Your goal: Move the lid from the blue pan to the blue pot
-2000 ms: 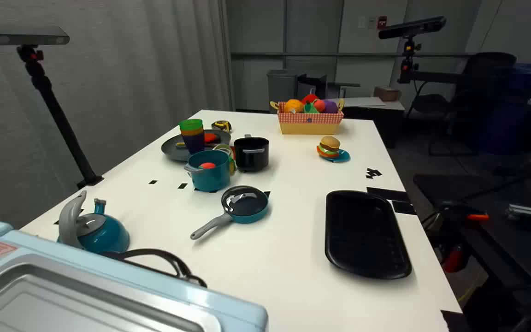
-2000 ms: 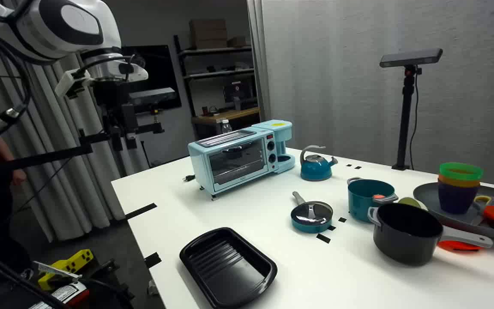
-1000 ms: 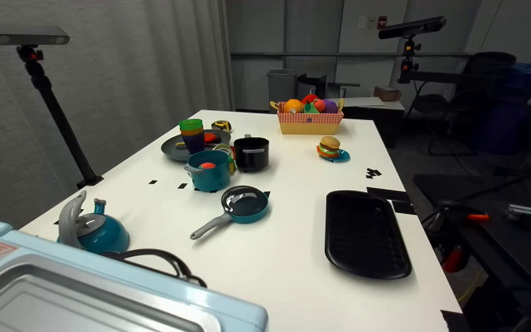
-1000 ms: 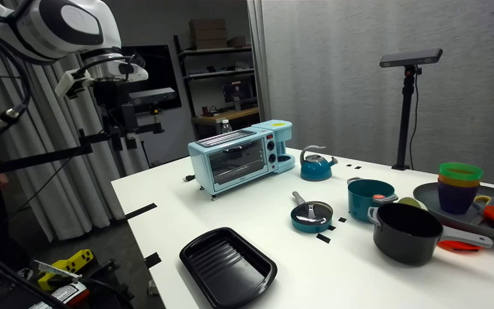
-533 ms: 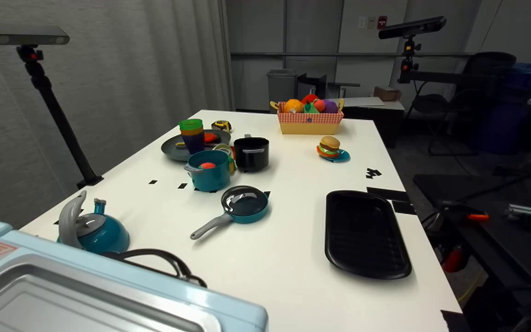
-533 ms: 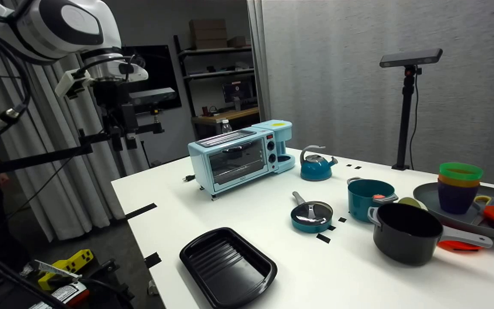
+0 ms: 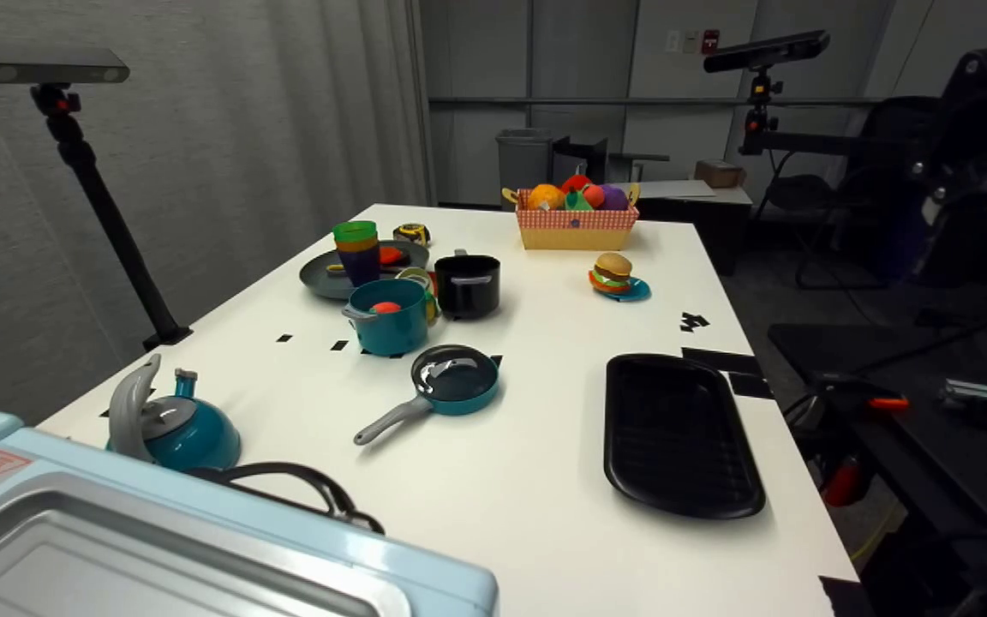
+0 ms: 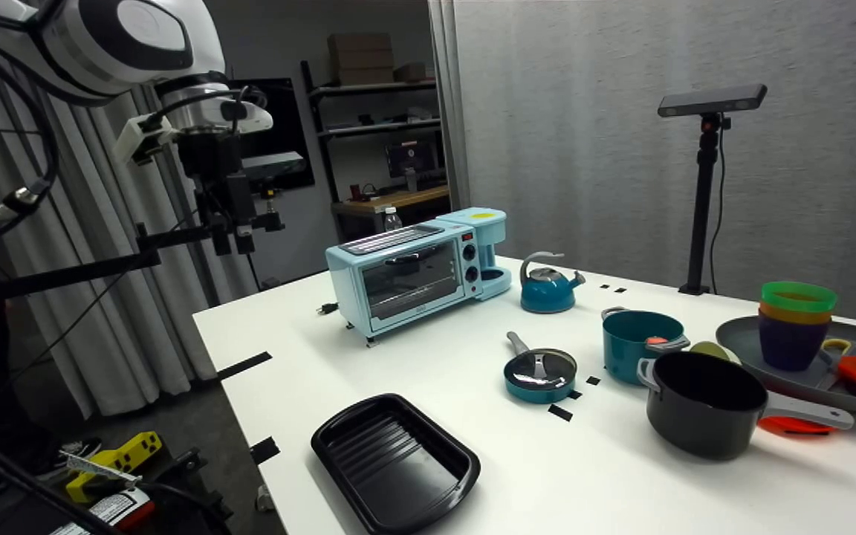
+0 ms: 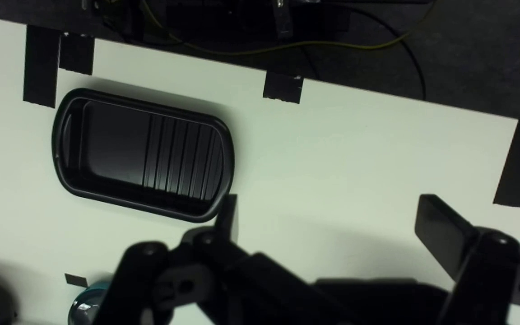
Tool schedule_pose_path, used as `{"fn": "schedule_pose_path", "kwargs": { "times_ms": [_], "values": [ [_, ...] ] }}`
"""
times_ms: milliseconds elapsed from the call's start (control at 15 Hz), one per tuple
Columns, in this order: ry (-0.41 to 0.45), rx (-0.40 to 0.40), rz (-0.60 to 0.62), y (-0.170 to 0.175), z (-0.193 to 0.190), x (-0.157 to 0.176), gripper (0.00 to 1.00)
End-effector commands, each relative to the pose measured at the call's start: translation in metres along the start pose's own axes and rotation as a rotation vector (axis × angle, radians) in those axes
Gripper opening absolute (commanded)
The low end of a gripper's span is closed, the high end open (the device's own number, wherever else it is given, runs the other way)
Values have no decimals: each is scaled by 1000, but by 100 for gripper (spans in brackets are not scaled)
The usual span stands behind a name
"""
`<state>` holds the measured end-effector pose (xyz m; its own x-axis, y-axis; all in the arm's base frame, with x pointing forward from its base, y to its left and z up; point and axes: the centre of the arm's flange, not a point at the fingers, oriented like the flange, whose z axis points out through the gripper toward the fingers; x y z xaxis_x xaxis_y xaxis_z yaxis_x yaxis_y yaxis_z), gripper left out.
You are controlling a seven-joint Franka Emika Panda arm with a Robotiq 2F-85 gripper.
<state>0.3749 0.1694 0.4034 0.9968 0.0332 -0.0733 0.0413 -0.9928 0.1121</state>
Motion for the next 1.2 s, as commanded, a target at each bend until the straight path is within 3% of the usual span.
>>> {"fn": "schedule_pose_path", "kwargs": {
  "times_ms": [0,467,533,933,1133],
  "values": [
    [62,7,80,34,-5,11,100],
    [107,33,241,105,-13,23,100],
    [64,34,201,94,-7,31,100],
    [77,39,224,103,-12,30,100],
    [70,0,234,105,-10,46,100]
  ]
}}
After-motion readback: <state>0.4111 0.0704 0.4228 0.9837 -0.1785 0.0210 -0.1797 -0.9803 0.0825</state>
